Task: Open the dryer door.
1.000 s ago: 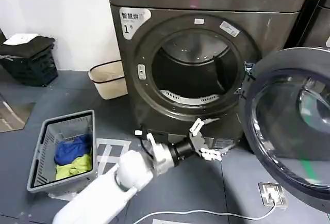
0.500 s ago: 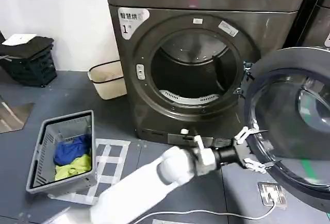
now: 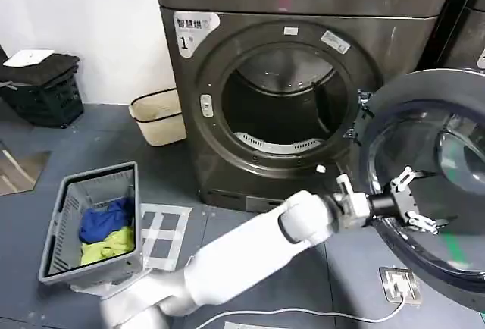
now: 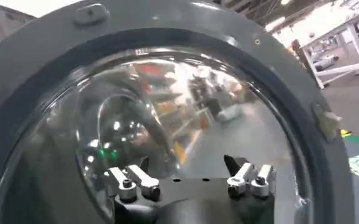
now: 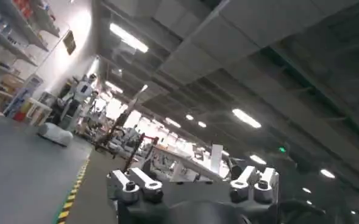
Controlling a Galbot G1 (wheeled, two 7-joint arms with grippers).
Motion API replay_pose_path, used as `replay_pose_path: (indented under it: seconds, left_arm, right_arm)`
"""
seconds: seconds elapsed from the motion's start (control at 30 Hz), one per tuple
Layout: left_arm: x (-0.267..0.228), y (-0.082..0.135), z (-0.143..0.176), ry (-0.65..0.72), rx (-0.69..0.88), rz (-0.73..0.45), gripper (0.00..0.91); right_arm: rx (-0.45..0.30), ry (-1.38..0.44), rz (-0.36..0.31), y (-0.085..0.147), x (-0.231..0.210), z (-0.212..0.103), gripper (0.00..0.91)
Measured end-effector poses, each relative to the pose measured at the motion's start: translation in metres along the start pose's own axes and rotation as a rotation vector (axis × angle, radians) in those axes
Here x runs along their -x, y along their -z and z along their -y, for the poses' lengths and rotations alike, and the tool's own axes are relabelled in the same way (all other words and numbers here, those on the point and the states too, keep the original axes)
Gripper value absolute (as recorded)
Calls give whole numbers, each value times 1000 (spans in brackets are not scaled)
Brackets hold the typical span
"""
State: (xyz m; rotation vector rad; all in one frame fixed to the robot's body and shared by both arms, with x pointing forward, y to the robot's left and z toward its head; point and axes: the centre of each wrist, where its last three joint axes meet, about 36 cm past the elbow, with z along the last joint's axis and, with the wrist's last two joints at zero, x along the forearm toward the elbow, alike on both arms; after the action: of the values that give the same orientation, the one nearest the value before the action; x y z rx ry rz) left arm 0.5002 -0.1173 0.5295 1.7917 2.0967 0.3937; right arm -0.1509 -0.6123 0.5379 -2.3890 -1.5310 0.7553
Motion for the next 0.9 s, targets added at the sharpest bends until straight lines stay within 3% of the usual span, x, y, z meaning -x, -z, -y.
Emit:
replay_pose_path:
  seconds: [0.47,0.9]
  left_arm:
    - [-2,-32,-29,73,12,-124,907]
    - [-4,-39,-46,122,-3,-194,907]
  right_arm:
    - [2,3,3,1,-5,2,907]
    - [6,7,0,-1,-11,1,907]
